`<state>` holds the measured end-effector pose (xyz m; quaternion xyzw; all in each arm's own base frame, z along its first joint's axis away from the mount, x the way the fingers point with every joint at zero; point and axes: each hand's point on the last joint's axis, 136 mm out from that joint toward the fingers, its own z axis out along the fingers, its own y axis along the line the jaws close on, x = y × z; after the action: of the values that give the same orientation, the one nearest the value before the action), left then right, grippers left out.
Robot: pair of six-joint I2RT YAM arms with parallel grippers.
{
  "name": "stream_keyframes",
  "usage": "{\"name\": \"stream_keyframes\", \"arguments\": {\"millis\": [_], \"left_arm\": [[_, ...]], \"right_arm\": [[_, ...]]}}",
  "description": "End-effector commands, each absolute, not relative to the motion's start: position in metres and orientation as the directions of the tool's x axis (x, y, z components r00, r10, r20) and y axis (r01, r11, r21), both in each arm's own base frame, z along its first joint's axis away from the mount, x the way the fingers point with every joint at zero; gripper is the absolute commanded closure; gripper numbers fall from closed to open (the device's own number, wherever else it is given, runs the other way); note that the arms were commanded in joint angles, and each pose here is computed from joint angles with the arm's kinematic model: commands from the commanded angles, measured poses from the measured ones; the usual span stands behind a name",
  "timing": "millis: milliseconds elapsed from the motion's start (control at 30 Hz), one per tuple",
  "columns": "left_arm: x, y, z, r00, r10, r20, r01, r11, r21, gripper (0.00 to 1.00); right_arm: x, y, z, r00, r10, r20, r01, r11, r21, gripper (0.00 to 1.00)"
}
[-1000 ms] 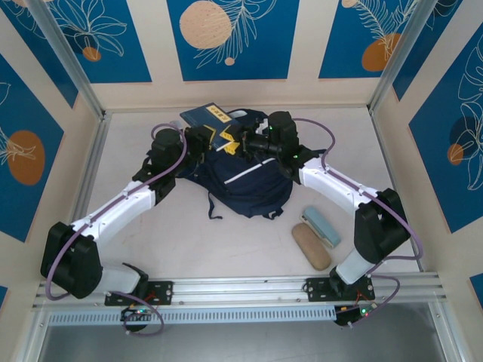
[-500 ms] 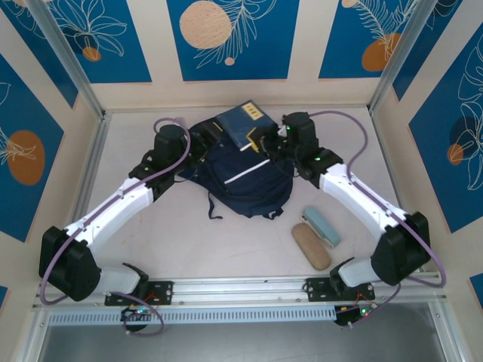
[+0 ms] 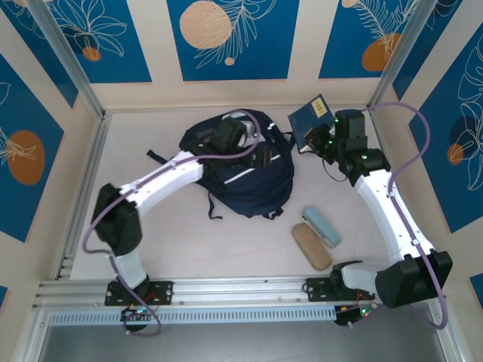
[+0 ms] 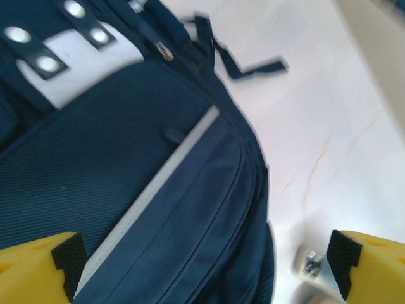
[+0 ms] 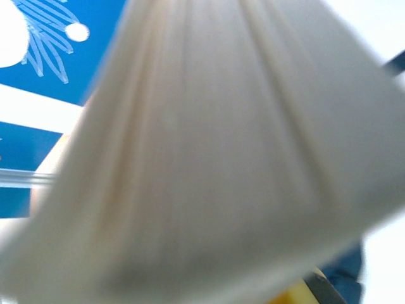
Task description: Pack the student bag
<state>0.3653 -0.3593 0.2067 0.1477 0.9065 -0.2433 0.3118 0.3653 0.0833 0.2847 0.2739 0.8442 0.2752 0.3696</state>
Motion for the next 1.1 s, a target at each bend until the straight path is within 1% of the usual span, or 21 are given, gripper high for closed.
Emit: {"name": "stream_keyframes", "arguments": {"millis": [0, 100, 267, 500, 600, 800, 833, 900, 1067], "left_arm": [[0.354, -0.368, 0.183, -0.706, 0.371, -0.603, 0.563, 0.811, -0.160, 0.05], [0.351, -0.382, 0.164, -0.684, 0.466, -0.561, 0.617, 0.780, -0.104, 0.09], [0.355, -0.387, 0.132, -0.681, 0.560, -0.472, 0.642, 0.766, -0.019, 0.18], [0.364, -0.380, 0.102, -0.678, 0.620, -0.395, 0.633, 0.766, 0.114, 0.22], [0.366, -0.377, 0.094, -0.668, 0.649, -0.364, 0.646, 0.749, 0.151, 0.29], [0.368, -0.368, 0.081, -0.636, 0.711, -0.300, 0.667, 0.702, 0.250, 0.30], [0.370, -0.365, 0.081, -0.634, 0.715, -0.294, 0.661, 0.698, 0.273, 0.33], [0.374, -0.361, 0.086, -0.632, 0.716, -0.296, 0.645, 0.698, 0.311, 0.45], [0.380, -0.366, 0.114, -0.596, 0.714, -0.367, 0.632, 0.700, 0.334, 0.70]], "right_arm": [[0.357, 0.070, 0.290, -0.612, 0.631, -0.476, 0.217, 0.714, 0.666, 1.00], [0.355, 0.055, 0.281, -0.596, 0.666, -0.449, 0.248, 0.685, 0.685, 1.00], [0.352, 0.045, 0.274, -0.587, 0.698, -0.410, 0.269, 0.646, 0.714, 1.00], [0.353, 0.044, 0.270, -0.585, 0.716, -0.382, 0.278, 0.619, 0.735, 1.00], [0.353, 0.045, 0.270, -0.586, 0.718, -0.375, 0.278, 0.613, 0.740, 1.00], [0.354, 0.045, 0.267, -0.584, 0.725, -0.364, 0.285, 0.604, 0.745, 1.00], [0.354, 0.045, 0.267, -0.584, 0.725, -0.365, 0.285, 0.604, 0.744, 1.00], [0.354, 0.045, 0.268, -0.582, 0.726, -0.365, 0.284, 0.603, 0.746, 1.00], [0.354, 0.045, 0.271, -0.581, 0.725, -0.370, 0.279, 0.604, 0.747, 1.00]]}}
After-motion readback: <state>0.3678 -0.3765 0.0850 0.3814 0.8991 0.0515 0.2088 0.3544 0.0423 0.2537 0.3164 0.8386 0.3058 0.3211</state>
